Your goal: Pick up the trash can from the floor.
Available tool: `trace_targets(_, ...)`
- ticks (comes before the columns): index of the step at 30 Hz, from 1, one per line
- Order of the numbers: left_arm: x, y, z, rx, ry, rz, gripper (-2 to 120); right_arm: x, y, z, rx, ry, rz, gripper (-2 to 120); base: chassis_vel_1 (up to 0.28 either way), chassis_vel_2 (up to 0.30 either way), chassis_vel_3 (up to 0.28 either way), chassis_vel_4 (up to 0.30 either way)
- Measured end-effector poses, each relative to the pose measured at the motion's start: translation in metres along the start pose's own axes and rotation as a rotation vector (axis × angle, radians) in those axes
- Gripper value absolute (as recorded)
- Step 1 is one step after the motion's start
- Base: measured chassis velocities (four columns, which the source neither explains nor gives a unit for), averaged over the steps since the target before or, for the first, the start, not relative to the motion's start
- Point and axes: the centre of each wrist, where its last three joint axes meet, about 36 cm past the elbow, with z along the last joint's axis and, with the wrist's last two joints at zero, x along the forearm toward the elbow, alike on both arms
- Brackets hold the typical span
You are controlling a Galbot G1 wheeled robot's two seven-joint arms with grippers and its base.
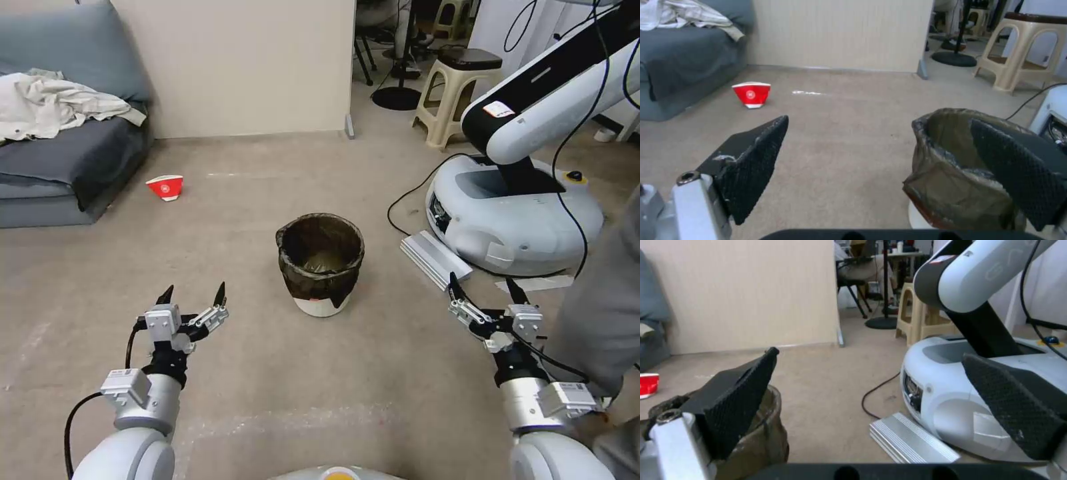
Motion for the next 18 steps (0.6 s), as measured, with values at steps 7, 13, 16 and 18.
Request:
trace_targets(7,-0.0003,-0.0001,0.0002,0.001,0.000,-0.001,100,0.0002,-0.0003,0.0000,0.000,0.001,-0.001,100,-0.108,0.112,0.107,-0.099)
trace_targets(13,-0.0007,0.0001,0.0001,0.000,-0.001,-0.002,100,0.0002,-0.0003,0.0001,0.000,0.001,-0.001,100,-0.079,0.073,0.076,-0.076)
trace_targets(16,-0.0011,0.0010,-0.0002,-0.002,-0.002,-0.003,100,0.0005,-0.0003,0.0002,0.000,0.002,-0.001,100,-0.063,0.043,0.058,-0.060)
trace_targets(18,-0.0011,0.0011,-0.0002,-0.003,-0.002,-0.004,100,0.0008,-0.0002,0.0002,-0.001,0.003,-0.001,100,-0.065,0.065,0.067,-0.071)
